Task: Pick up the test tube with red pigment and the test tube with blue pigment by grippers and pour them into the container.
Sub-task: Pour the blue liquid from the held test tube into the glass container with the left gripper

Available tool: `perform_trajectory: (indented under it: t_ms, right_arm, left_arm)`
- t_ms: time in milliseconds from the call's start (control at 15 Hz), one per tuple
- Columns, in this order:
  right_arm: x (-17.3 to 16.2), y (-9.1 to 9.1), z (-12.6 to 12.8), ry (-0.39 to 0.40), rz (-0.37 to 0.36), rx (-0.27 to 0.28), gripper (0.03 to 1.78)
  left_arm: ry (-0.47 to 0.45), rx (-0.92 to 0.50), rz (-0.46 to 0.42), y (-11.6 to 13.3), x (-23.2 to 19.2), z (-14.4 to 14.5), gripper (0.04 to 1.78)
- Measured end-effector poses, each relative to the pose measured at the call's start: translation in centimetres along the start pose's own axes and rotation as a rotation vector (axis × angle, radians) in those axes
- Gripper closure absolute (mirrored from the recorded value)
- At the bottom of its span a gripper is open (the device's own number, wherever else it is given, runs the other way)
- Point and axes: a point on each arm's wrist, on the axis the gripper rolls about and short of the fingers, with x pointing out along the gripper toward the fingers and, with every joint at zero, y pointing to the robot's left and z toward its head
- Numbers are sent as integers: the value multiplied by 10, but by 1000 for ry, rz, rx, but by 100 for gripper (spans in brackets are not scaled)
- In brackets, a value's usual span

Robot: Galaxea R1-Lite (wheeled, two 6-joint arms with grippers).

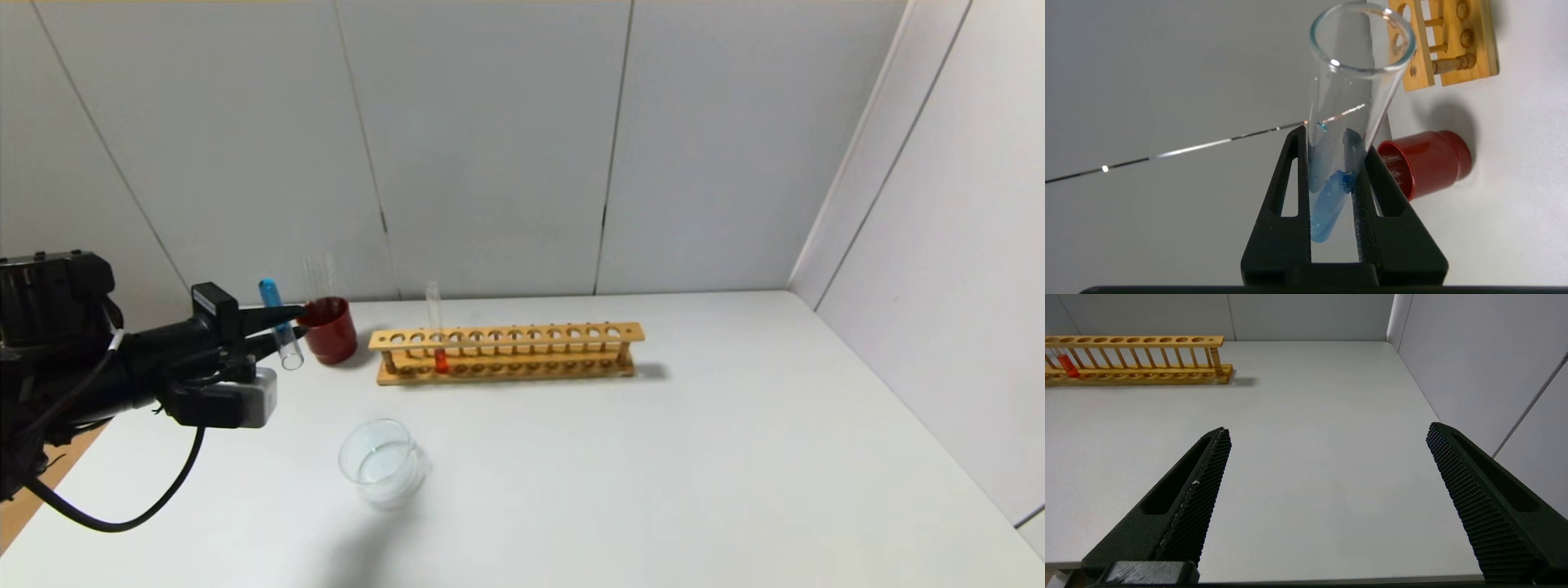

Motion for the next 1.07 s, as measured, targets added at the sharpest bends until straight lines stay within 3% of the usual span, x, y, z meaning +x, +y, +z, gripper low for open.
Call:
perform_trajectory:
  t_ms: [1067]
  right_arm:
    - [0, 0, 0, 0, 0, 0, 6]
  left_arm:
    - [-64, 127, 12, -5, 26, -16, 148]
